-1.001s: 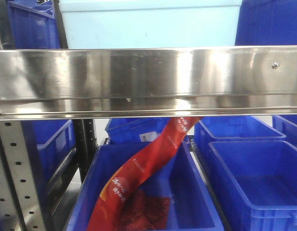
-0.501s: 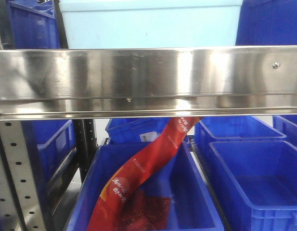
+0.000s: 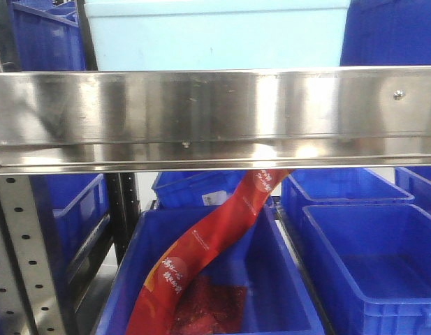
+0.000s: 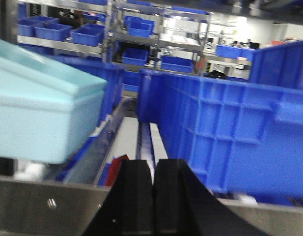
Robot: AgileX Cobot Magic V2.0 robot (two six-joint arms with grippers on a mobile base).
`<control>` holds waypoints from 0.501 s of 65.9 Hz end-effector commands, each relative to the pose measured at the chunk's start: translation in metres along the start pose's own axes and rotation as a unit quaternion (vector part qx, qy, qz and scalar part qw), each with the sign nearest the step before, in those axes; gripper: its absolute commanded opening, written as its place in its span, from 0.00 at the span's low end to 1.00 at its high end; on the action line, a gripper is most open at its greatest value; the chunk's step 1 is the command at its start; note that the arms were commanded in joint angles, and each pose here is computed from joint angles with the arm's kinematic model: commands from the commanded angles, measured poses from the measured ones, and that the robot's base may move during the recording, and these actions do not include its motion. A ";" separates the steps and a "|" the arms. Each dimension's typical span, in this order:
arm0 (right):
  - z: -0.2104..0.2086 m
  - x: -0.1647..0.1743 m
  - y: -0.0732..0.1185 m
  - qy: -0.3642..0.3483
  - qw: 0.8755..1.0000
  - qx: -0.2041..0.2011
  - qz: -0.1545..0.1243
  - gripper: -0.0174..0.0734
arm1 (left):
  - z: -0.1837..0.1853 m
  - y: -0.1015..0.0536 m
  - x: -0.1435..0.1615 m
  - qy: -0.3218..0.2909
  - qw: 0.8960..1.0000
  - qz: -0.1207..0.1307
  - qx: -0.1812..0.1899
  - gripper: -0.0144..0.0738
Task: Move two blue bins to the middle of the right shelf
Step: 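Open both grippers and pull them back from the placed teal bin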
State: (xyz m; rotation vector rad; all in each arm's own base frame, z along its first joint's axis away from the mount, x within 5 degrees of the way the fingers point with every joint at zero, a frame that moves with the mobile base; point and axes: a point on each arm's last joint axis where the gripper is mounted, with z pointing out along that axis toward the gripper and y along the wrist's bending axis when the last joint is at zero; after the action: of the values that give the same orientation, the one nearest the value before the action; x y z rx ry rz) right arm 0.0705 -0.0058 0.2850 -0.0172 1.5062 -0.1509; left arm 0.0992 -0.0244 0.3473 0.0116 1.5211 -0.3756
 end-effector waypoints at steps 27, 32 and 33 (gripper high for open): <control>-0.019 0.077 0.008 0.028 0.999 0.004 0.017 0.01 | -0.002 -0.001 -0.003 -0.013 1.000 0.002 0.005 0.04; -0.019 0.077 0.008 0.027 0.999 -0.001 0.018 0.01 | -0.002 -0.001 -0.003 -0.013 1.000 0.002 0.005 0.04; -0.019 0.077 0.008 0.026 1.000 -0.001 0.018 0.01 | -0.002 -0.001 -0.003 -0.013 1.000 0.002 0.005 0.04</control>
State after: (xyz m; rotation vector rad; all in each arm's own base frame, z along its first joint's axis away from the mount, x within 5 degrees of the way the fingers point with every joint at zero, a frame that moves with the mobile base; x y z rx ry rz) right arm 0.0564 -0.0052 0.2060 0.0135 1.5714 -0.1314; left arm 0.0983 -0.0242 0.3472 0.0116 1.5182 -0.3759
